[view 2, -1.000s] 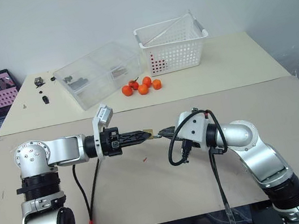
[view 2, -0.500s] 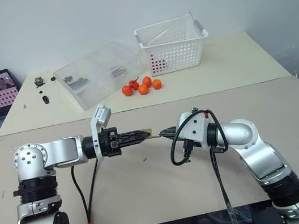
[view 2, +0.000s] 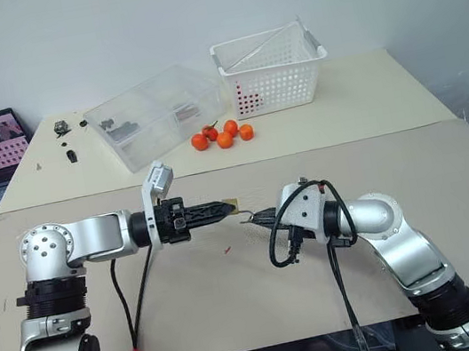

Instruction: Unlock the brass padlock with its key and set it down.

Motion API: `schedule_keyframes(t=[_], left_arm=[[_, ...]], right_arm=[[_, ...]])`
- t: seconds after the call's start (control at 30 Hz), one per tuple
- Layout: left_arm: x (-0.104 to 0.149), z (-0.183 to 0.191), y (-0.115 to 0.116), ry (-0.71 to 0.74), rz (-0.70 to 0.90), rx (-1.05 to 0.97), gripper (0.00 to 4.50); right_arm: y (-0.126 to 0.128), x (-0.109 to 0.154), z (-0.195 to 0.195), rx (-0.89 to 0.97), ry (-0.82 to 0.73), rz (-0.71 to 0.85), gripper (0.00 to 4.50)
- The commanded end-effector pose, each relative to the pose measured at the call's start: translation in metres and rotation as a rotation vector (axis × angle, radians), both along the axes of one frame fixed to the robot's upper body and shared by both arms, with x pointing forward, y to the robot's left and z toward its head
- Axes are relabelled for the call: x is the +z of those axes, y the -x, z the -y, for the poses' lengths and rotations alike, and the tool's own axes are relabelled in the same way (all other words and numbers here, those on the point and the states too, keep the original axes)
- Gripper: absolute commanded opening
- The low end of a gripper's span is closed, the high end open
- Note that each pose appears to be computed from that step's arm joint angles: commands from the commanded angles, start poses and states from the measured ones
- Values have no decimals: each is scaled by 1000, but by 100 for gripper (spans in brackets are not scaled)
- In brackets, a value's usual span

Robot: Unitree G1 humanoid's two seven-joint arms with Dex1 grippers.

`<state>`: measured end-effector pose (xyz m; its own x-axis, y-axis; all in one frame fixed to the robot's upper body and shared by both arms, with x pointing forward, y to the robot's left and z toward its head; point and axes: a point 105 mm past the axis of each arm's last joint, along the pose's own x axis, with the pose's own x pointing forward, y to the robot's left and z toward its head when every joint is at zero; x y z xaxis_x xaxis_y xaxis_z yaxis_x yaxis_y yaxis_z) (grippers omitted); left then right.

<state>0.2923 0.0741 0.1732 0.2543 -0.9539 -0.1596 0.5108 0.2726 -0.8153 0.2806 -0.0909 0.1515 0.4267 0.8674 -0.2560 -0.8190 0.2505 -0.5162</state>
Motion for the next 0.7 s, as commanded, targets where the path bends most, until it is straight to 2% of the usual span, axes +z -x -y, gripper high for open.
schedule_keyframes(t=[0.03,0.17,0.27,0.4,0.47,0.5,0.57,0.63,0.7], left_arm=[[10,-2,2,26,36,-1,1],[8,-4,3,19,28,1,1],[4,-5,3,2,19,-4,1],[1,-5,1,-9,10,-13,1],[1,-3,0,-9,7,-22,1],[0,-3,-1,-10,5,-25,1],[-2,-2,-2,-14,-3,-31,1],[-4,1,-4,-18,-16,-40,1],[-8,8,-7,-17,-33,-49,1]], right_arm=[[-8,3,24,-66,38,41,3],[-10,-2,47,-97,80,24,3],[-4,15,44,-57,33,17,78],[10,19,33,8,53,-39,204],[16,26,27,25,38,-68,284],[18,30,25,31,35,-76,305],[21,37,21,39,22,-93,389],[26,43,18,47,12,-122,447],[31,43,17,43,30,-144,447]])
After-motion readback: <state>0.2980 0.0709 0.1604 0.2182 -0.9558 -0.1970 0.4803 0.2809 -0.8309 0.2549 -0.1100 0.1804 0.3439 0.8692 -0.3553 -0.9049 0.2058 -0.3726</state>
